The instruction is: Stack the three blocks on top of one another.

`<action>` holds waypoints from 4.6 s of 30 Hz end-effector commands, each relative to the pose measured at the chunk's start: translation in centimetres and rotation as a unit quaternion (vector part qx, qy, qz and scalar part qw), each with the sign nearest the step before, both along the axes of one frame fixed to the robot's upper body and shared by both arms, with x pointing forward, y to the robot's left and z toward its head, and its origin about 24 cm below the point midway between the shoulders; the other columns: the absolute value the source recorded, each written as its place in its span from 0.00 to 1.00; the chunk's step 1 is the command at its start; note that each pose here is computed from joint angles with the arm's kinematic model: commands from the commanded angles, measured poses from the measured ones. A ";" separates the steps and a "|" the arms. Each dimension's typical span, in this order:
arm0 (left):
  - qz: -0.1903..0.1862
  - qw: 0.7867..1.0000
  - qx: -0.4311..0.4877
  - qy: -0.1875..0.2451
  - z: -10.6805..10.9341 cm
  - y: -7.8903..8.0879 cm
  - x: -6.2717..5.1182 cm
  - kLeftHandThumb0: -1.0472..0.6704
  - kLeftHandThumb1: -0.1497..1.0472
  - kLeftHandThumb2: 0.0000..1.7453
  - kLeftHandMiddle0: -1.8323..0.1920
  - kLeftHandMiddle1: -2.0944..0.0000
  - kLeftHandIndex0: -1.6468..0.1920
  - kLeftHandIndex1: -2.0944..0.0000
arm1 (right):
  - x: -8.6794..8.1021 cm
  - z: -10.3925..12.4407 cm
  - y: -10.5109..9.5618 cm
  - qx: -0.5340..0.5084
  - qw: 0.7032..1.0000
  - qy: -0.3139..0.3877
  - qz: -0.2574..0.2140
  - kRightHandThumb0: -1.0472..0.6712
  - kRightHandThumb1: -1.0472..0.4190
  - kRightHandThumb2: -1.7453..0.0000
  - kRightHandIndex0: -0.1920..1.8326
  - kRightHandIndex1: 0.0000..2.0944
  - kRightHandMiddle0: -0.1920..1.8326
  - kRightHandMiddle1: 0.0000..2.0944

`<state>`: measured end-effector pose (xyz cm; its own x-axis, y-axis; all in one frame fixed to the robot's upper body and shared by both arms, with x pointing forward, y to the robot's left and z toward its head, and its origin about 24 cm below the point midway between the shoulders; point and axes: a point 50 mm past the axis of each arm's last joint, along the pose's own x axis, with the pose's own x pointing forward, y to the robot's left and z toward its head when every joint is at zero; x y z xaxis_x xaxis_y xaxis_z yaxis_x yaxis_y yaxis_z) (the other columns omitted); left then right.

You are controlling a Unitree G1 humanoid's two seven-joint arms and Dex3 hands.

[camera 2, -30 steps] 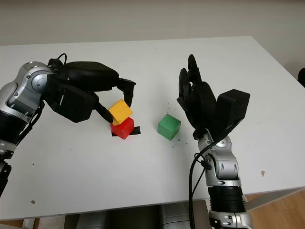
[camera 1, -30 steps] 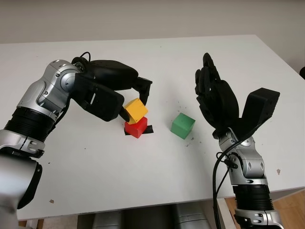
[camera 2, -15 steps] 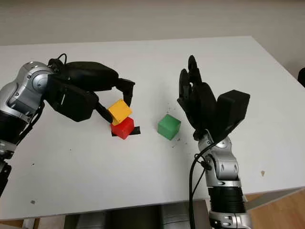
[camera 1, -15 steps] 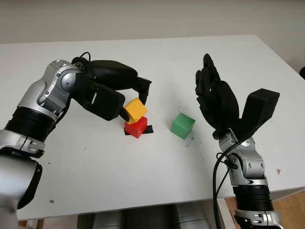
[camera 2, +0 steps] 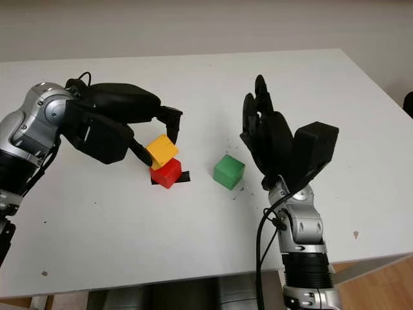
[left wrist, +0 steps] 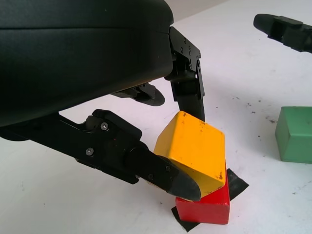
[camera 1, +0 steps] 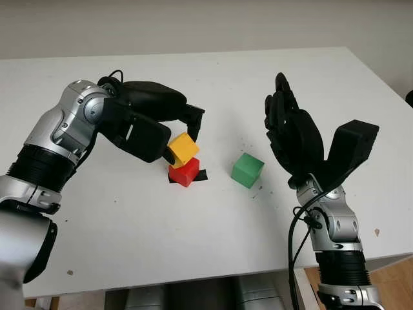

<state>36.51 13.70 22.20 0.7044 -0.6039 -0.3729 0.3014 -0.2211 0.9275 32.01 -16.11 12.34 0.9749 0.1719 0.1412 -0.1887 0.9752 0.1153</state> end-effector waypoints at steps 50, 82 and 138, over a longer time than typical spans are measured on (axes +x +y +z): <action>0.157 0.984 -0.022 -0.078 4.0 8.5 0.9 0.26 0.81 0.02 0.90 0.98 0.76 0.96 | -0.1 0.4 -0.4 0.002 1.000 -0.008 -0.004 0.19 0.00 0.61 0.00 0.00 0.00 0.00; 0.083 0.985 0.109 -0.102 -2.0 7.4 1.0 0.28 0.81 0.03 0.93 0.97 0.77 0.96 | 0.1 0.6 -0.6 -0.003 1.000 -0.011 0.002 0.18 0.00 0.64 0.00 0.00 0.00 0.00; 0.065 0.986 0.077 -0.134 -7.1 7.9 1.2 0.39 0.92 0.03 0.73 0.97 0.66 0.39 | 0.0 0.4 -0.7 0.002 1.000 -0.007 0.002 0.18 0.00 0.63 0.00 0.00 0.00 0.00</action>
<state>37.79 21.55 15.57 0.8589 -0.4530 -0.2389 0.0739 -0.3519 0.9331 31.99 -16.55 12.38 0.9733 0.1813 0.1406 -0.1979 0.9735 0.1147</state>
